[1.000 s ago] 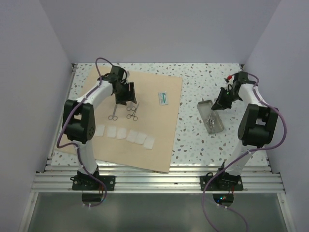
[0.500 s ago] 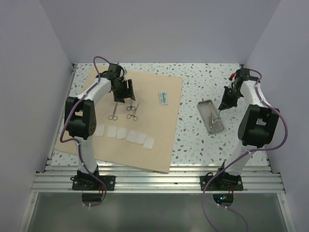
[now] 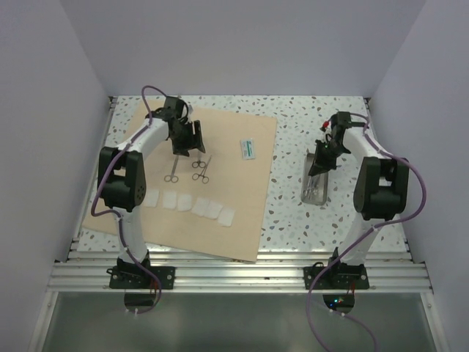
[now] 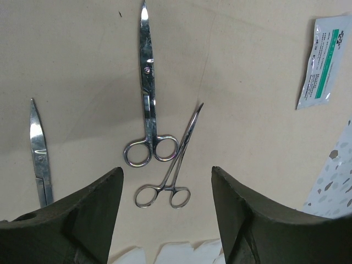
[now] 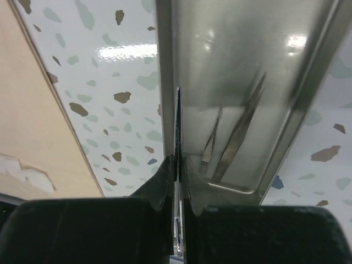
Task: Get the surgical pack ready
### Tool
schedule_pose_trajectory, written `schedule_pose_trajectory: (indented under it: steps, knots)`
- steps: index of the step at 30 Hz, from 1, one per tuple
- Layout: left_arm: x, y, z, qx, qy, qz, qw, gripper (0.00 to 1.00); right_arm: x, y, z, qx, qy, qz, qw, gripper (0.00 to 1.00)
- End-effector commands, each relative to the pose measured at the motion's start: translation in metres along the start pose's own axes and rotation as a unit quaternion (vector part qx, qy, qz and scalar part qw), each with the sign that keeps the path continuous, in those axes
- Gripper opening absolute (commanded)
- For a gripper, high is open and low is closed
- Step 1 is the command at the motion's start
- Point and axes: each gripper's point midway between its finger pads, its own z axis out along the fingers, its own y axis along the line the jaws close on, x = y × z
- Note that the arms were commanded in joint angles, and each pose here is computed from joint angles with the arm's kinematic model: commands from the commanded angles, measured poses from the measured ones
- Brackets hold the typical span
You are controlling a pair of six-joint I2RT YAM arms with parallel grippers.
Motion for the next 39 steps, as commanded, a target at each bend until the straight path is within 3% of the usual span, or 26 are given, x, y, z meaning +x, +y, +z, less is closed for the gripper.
schedule_pose_trajectory:
  steps: [1,9,11,13,16,19,23,28,34,39]
  knots:
    - [-0.005,0.001,-0.013,0.002,-0.016,0.014,1.0,0.69,-0.009,0.016,0.008,-0.05,-0.006,0.031,0.998,0.0]
    - [-0.003,0.01,-0.013,-0.024,-0.016,0.013,0.999,0.72,-0.009,0.013,0.031,-0.059,0.006,0.028,0.998,0.0]
    - [-0.002,0.022,-0.011,-0.056,-0.014,0.008,0.998,0.74,-0.01,0.012,0.035,-0.059,0.009,0.033,0.998,0.04]
    - [-0.004,0.025,-0.012,-0.067,-0.018,0.009,0.998,0.76,-0.012,0.01,0.036,-0.048,0.007,0.037,0.998,0.17]
    - [-0.01,0.026,-0.01,-0.074,-0.021,0.007,0.997,0.77,-0.015,0.006,0.033,-0.033,0.005,0.043,0.999,0.2]
    - [-0.009,0.026,-0.005,-0.085,-0.005,0.011,0.996,0.77,-0.017,0.004,0.026,-0.019,-0.001,0.051,0.999,0.22]
    - [-0.01,0.02,-0.003,-0.086,-0.013,0.018,0.996,0.77,-0.022,-0.002,0.009,0.012,-0.013,0.051,0.999,0.33]
    - [-0.014,0.021,0.005,-0.105,-0.014,0.022,0.994,0.76,-0.028,-0.003,-0.034,0.04,-0.044,0.044,0.997,0.42]
    - [-0.018,0.024,0.023,-0.147,-0.01,0.031,0.989,0.72,-0.012,0.017,-0.067,-0.001,-0.062,0.034,0.997,0.44]
    - [-0.024,0.016,0.032,-0.157,-0.019,0.026,0.987,0.64,0.018,0.018,-0.062,-0.013,-0.042,0.025,0.999,0.44]
